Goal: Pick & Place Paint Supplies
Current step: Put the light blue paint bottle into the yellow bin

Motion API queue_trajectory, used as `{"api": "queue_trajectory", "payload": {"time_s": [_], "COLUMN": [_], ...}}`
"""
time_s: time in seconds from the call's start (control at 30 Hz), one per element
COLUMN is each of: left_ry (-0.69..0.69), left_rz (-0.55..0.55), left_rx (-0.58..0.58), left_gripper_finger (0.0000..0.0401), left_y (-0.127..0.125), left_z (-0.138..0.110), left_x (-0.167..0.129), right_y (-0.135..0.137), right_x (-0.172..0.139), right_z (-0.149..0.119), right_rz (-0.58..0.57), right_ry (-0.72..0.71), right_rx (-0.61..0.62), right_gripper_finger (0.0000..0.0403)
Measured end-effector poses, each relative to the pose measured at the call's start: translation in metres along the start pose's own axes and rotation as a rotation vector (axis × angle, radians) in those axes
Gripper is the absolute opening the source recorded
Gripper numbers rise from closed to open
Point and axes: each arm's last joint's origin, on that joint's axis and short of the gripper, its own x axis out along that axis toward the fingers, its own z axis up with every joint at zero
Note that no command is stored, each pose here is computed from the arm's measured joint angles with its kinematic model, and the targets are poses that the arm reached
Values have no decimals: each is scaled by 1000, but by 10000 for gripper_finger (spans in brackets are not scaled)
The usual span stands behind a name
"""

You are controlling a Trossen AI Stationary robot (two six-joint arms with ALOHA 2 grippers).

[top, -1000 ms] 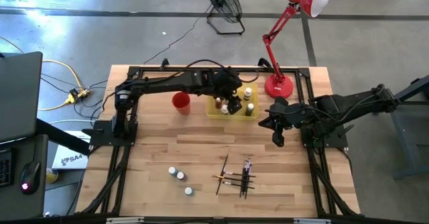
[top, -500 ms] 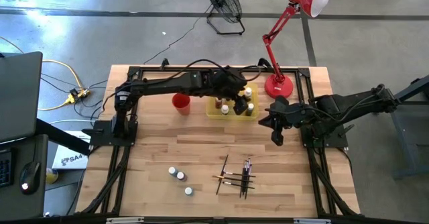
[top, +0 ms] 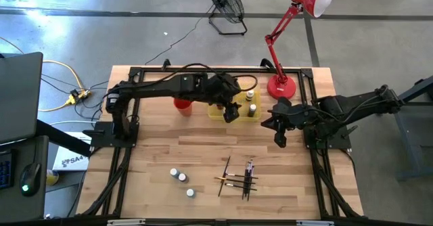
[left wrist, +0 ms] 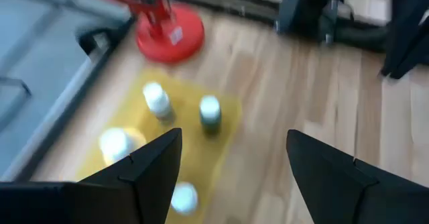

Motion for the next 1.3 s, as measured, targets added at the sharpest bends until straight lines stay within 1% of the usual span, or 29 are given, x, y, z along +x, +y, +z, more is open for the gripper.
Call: {"api": "queue_trajectory", "payload": {"time_s": [0.03, 0.1, 0.17, 0.23, 0.3, 0.37, 0.43, 0.5, 0.57, 0.87, 1.07, 1.2, 1.3], "left_ry": [-8, 64, 50, 112, 91, 146, 130, 175, 157, 253, 246, 263, 287], "left_rz": [13, 41, 38, 46, 24, 14, -9, -20, -42, -84, -125, -135, -127], "left_rx": [8, 42, 54, 89, 94, 130, 144, 177, 188, 289, 328, 353, 364], "left_gripper_finger": [264, 264, 264, 264, 264, 264, 264, 264, 264, 264, 264, 264, 264], "left_y": [-2, -5, -11, -15, -22, -27, -35, -40, -48, -72, -88, -93, -92], "left_z": [1, -8, -8, -16, -15, -23, -24, -31, -32, -51, -58, -63, -65], "left_x": [-7, -20, -31, -43, -54, -65, -72, -80, -84, -97, -105, -109, -109], "right_y": [0, 0, 0, 0, 0, 0, 0, 0, 0, 0, 0, 0, 0], "right_x": [0, 0, 0, 0, 0, 0, 0, 0, 0, 0, 0, 0, 0], "right_z": [0, 0, 0, 0, 0, 0, 0, 1, 1, 1, 1, 1, 1], "right_rz": [-1, -3, -4, -5, -7, -6, -6, -4, -4, -1, 0, -2, -2], "right_ry": [0, -1, -2, -3, -5, -5, -7, -10, -10, -6, -7, -9, -11], "right_rx": [0, -1, -16, -37, -51, -53, -52, -51, -50, -44, -41, -41, -40], "right_gripper_finger": [5, 5, 5, 5, 5, 5, 5, 5, 5, 5, 5, 5, 5]}}
